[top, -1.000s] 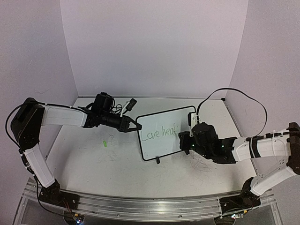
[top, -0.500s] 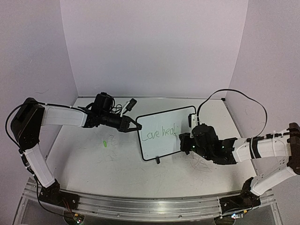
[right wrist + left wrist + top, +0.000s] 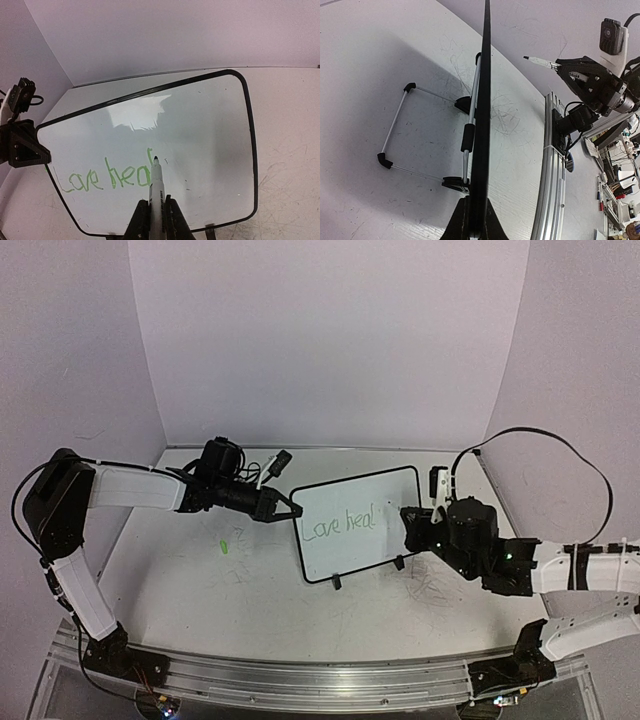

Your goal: Write a sentence on the whiteboard

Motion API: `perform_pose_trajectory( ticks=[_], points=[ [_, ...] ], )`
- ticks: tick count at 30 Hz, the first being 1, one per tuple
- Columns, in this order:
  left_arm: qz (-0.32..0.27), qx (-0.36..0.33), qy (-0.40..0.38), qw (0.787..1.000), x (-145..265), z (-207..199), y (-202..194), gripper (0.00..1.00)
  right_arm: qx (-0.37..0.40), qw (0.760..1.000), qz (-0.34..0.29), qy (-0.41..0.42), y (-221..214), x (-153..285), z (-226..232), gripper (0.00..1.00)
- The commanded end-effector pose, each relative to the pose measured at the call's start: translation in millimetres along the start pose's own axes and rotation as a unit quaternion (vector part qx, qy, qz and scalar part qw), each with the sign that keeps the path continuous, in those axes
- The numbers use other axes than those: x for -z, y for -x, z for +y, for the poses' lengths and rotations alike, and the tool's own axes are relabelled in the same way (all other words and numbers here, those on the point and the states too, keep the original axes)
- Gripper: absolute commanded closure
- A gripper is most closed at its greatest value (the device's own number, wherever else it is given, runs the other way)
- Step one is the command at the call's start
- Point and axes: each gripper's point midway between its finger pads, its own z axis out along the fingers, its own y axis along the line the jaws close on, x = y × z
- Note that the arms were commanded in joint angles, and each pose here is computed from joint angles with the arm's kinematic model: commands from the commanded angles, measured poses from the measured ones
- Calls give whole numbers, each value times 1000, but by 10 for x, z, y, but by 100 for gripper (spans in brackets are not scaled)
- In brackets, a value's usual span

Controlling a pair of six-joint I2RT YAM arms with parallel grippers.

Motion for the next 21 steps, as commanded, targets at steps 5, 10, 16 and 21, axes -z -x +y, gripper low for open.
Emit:
perform_pose_trajectory(
  ticks=[5, 10, 16, 21],
  points=[
    [-7, -16, -14, 1000, 70, -178, 159, 100, 9, 1000, -26, 2, 127, 20, 5, 100],
    [-7, -16, -14, 1000, 69, -175, 155, 100, 24, 1000, -10, 3, 64, -79, 65, 100],
    [-7, -15, -14, 1000, 66, -171, 154, 100, 38, 999, 15, 11, -26, -199, 168, 100],
    [-6, -14, -13, 1000, 64, -167, 150, 100, 36, 999, 27, 13, -96, -264, 200, 100]
  ],
)
